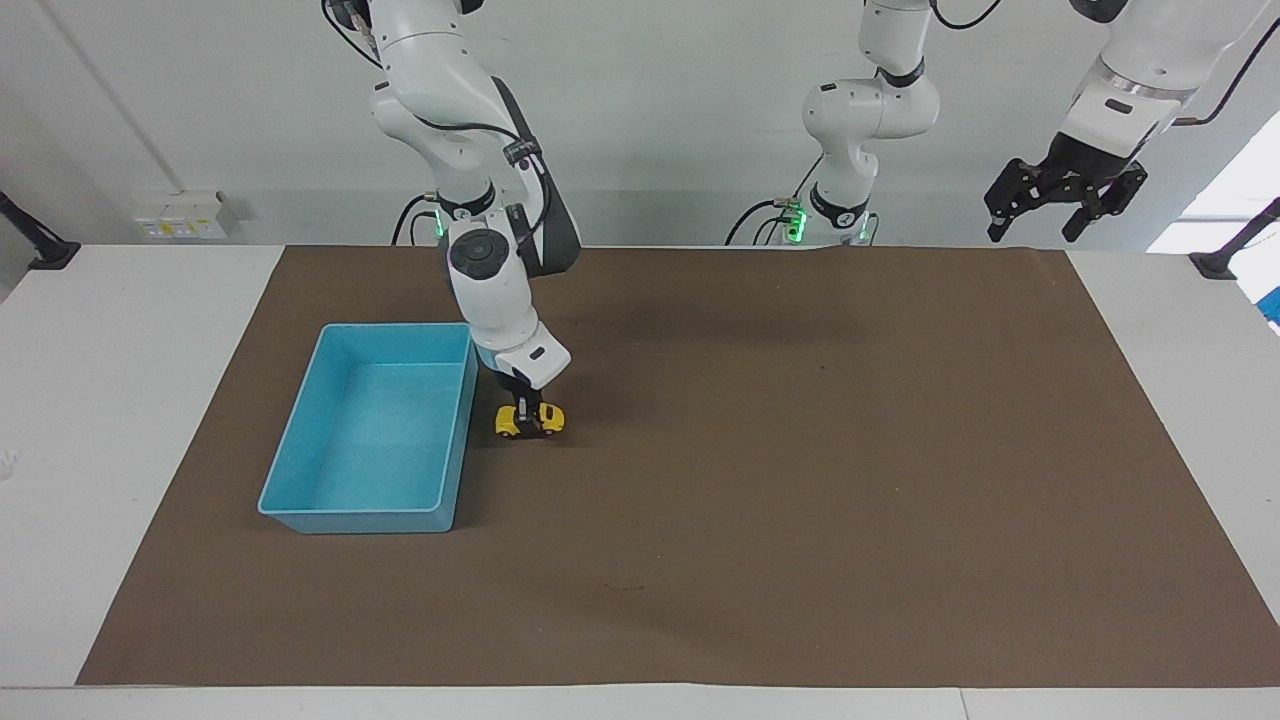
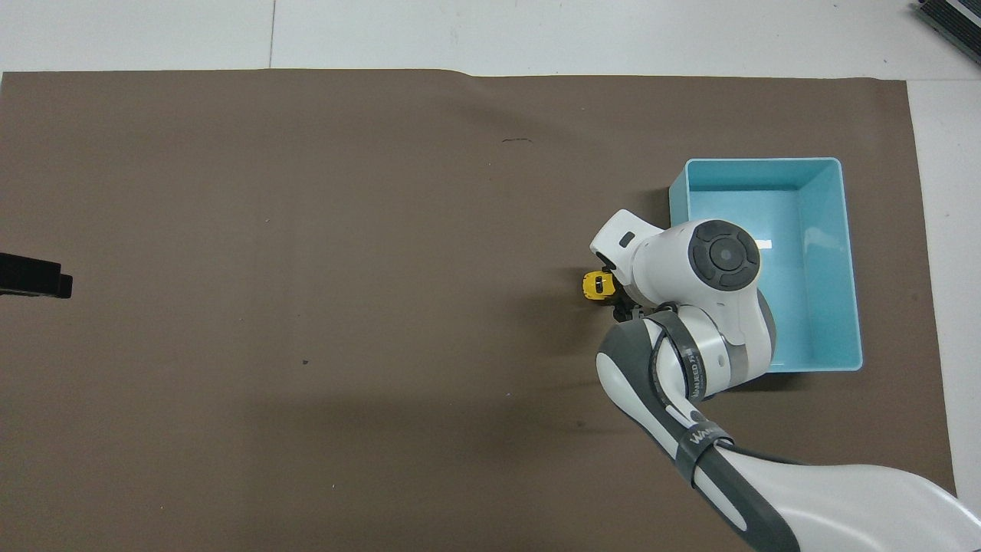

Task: Wind up and store yellow beetle car
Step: 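Close the right gripper on the yellow car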

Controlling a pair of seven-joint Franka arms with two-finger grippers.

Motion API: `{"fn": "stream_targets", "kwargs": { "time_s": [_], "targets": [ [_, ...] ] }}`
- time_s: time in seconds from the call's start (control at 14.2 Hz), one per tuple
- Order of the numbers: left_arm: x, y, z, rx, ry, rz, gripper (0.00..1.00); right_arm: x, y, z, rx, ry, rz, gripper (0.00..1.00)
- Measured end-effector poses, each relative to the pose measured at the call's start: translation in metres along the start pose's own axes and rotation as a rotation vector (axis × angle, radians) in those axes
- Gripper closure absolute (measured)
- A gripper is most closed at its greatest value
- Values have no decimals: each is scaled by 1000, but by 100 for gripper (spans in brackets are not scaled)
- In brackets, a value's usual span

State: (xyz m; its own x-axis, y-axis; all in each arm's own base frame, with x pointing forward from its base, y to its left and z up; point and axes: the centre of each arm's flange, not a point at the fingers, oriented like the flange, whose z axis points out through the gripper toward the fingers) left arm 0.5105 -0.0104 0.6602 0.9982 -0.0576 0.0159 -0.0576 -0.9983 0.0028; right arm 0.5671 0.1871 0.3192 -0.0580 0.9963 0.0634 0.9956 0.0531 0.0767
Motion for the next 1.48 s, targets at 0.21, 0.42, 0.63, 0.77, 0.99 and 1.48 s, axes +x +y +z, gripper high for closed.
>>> {"fn": "stream_targets", "kwargs": {
  "time_s": [0.21, 0.42, 0.63, 0.77, 0.99, 1.48],
  "targets": [
    [0, 0, 0, 0, 0, 0, 0, 2, 6, -8, -8, 3, 2, 52],
    [0, 0, 0, 0, 0, 0, 0, 3, 9, -12, -10, 4, 11, 52],
    [0, 0, 0, 0, 0, 0, 0, 5, 16, -26, 6, 1, 10, 52],
    [0, 0, 0, 0, 0, 0, 0, 7, 21, -42, 17, -1, 9, 52],
    [0, 0, 0, 0, 0, 0, 0, 3, 23, -65, 24, -6, 17, 52],
    [0, 0, 0, 0, 0, 0, 0, -49, 24, -133, 52, -26, 69, 52]
  ]
}}
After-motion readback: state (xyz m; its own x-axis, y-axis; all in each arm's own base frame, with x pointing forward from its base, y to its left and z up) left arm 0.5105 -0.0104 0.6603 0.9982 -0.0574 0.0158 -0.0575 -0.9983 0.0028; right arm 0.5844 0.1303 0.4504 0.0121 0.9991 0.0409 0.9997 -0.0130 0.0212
